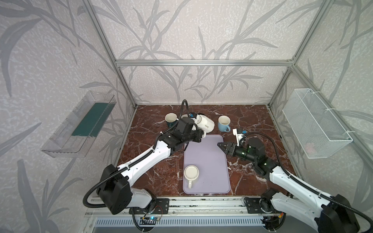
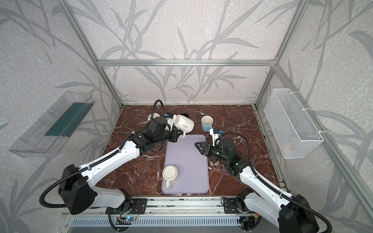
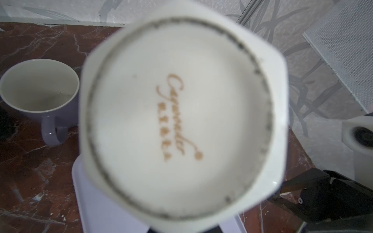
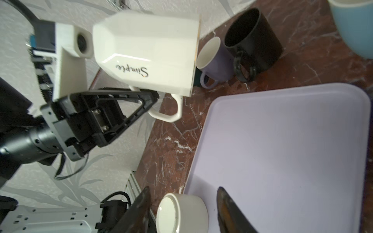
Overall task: Turn the mug right side up
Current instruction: Place the mug at the top-center of the table.
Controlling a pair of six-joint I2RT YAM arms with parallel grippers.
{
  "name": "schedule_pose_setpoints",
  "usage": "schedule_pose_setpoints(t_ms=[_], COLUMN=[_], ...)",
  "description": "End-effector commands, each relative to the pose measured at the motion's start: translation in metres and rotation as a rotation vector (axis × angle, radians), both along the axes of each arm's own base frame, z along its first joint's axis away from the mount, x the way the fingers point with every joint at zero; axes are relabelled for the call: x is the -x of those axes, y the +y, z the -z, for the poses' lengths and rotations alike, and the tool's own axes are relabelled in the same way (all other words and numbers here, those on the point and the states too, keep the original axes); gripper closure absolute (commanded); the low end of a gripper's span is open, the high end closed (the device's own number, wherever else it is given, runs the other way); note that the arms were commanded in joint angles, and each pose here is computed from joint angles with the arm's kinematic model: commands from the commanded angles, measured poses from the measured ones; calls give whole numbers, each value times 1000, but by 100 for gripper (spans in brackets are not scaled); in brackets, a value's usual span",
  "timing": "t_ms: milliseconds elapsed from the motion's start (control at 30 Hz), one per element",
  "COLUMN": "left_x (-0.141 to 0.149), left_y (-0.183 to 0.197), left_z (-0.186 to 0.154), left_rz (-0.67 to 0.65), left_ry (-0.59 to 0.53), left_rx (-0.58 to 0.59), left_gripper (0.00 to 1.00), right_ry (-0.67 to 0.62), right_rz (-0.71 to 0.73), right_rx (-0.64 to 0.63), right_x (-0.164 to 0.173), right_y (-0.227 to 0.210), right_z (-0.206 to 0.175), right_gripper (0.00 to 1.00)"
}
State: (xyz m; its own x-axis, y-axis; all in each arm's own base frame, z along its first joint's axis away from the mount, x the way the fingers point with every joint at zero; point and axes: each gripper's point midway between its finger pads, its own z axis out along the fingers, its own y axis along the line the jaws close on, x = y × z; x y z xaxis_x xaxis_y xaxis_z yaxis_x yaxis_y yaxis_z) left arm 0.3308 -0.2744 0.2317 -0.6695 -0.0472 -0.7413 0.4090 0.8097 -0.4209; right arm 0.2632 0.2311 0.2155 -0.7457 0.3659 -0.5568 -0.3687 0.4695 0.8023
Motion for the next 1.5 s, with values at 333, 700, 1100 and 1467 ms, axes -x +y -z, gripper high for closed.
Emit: schedule_pose_setpoints(t_ms=[333,700,1100,1467], left_x=[-4,13,27,28], left_y=[-31,-39,-41,-48], left_z=[-113,-139,-153,-155], left_rz=[75,178,241,281], left_ry=[-178,-176,-183,-171], left_rx=[467,593,659,697], left_gripper=[100,100,100,100], right_ry=[-160,-200,-222,-251], right_rz=[-52,-102,-128,-177], right_rx=[-256,-319,-409,-466], right_x=[-27,-40,-49,-46], right_y=[5,10,5,8], right_z=[-72,-94,-106,-120], right_gripper=[42,42,52,61])
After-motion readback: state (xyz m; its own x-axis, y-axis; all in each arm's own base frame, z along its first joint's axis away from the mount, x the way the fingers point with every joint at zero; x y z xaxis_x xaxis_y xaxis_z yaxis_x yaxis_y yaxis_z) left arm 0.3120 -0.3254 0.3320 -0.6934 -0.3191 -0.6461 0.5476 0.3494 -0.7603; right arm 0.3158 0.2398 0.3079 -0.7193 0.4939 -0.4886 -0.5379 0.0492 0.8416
